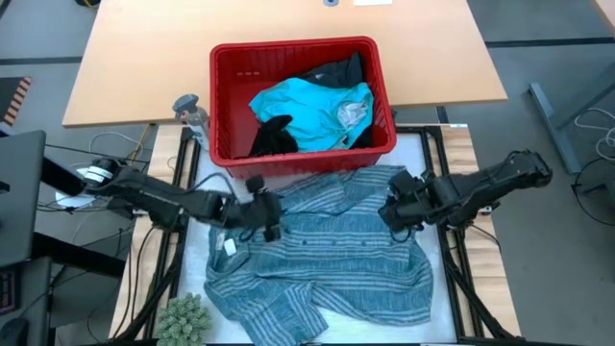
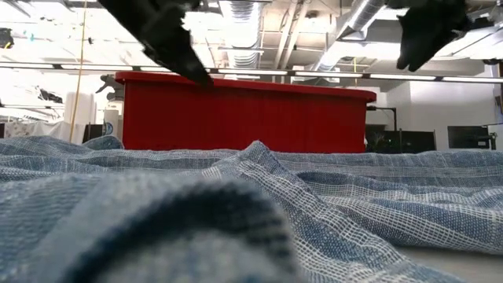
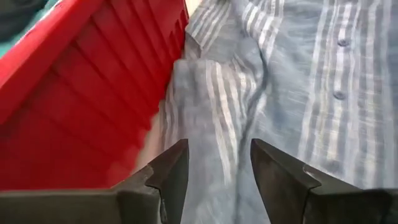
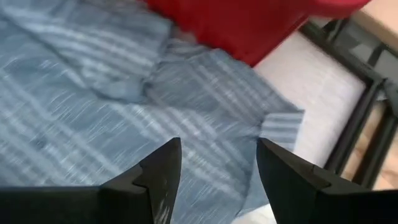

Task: Fold Laundry from Bin
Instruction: Fold the patterned blue shirt

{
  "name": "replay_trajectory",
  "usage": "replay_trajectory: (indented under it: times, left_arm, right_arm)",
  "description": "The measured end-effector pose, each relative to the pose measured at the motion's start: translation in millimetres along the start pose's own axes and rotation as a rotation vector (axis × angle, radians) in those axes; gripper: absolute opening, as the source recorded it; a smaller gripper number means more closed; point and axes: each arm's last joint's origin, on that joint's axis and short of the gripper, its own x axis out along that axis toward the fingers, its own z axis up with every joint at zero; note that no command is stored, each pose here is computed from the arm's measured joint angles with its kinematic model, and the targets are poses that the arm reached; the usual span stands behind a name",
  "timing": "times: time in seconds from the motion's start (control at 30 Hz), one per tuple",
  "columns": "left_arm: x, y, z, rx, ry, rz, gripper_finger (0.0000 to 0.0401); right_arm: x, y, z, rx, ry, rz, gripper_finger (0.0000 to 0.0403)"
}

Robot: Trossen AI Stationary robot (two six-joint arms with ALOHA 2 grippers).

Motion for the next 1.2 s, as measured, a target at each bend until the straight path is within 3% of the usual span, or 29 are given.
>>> replay_trajectory:
  times: [0.27,0.7,0.83,1.07,1.2]
  left_arm:
    - [56,26,-17,0.044,0.151,-0.174,0.0176]
    - [122,43,-62,-0.069,0.356,-0.224,0.0176]
    - [123,42,-64,-0.116,0.375,-0.192,0.0153]
    - [90,35,-45,-0.105,0.338,-0.153,0.0015]
    - [67,37,-38,-0.091,0.341,-0.067,0.0004]
  right_arm:
    - [-7,12,-14,-0.059,-0.004,0.039,0.0234]
    - [-13,17,-22,-0.080,-0.015,0.075,0.0234]
    - [-13,18,-22,-0.079,-0.017,0.084,0.0233]
    - [-2,30,-26,0.008,-0.069,0.105,0.0211]
    - [32,43,-41,0.022,-0.048,0.046,0.0184]
